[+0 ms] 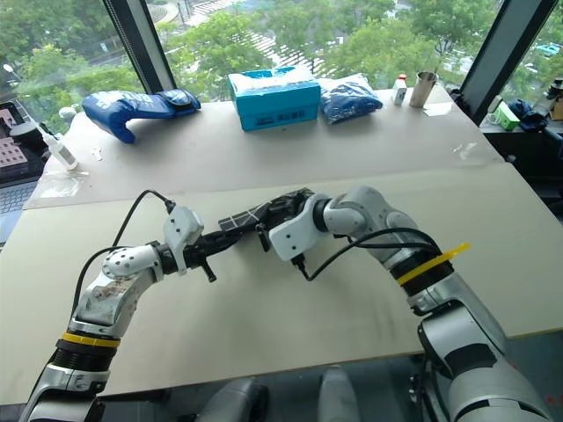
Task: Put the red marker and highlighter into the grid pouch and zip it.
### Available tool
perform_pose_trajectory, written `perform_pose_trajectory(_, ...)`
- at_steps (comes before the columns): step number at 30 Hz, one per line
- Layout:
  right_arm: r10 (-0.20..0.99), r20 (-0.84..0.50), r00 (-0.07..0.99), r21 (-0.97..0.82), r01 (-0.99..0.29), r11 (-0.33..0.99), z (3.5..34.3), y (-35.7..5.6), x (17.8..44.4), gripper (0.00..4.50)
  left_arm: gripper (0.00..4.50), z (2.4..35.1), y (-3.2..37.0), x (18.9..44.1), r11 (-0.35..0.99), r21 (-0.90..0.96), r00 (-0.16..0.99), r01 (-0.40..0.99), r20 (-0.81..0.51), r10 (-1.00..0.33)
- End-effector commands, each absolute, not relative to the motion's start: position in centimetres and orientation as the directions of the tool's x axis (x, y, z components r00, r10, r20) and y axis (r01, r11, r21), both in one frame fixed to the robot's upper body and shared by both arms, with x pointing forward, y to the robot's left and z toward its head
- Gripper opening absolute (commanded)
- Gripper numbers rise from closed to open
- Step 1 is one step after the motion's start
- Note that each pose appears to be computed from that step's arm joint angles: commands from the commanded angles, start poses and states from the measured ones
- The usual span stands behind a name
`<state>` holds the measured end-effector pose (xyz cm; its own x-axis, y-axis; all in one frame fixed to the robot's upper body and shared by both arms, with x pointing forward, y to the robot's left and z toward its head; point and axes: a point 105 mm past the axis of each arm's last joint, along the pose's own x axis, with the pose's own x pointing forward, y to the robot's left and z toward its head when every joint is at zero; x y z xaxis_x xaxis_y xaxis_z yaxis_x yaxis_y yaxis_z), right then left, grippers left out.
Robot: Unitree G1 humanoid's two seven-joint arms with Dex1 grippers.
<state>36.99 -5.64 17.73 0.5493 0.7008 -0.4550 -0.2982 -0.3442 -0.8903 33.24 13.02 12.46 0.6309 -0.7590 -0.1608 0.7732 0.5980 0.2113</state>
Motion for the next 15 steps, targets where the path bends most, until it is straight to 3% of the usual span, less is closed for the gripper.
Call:
perform_pose_trajectory(1, 0.689, -0.309, 0.656, -0.949, -0.262, -0.176, 22.4, -8.7, 38.4, 2.99, 0.0, 13.9, 12.5, 33.1, 0.583, 0.255, 0.622, 0.772, -0.11, -0.775)
perform_pose_trajectory(5, 0.659, -0.245, 0.711, -0.939, -0.342, 0.02, 24.4, -12.5, 38.3, 2.99, 0.0, 13.9, 12.5, 33.2, 0.584, 0.253, 0.622, 0.771, -0.106, -0.776)
perform_pose_trajectory(6, 0.678, -0.243, 0.694, -0.907, -0.411, 0.095, 24.2, -13.1, 37.5, 2.99, 0.0, 13.9, 12.5, 33.2, 0.586, 0.252, 0.623, 0.77, -0.105, -0.775)
perform_pose_trajectory(10, 0.755, -0.284, 0.591, -0.617, -0.716, 0.328, 20.4, -13.5, 33.9, 2.99, 0.0, 14.0, 12.6, 33.4, 0.594, 0.244, 0.628, 0.767, -0.097, -0.772)
perform_pose_trajectory(15, 0.783, -0.287, 0.551, -0.326, -0.825, 0.462, 16.0, -11.2, 31.9, 2.99, 0.0, 14.4, 12.4, 33.4, 0.601, 0.222, 0.628, 0.768, -0.076, -0.774)
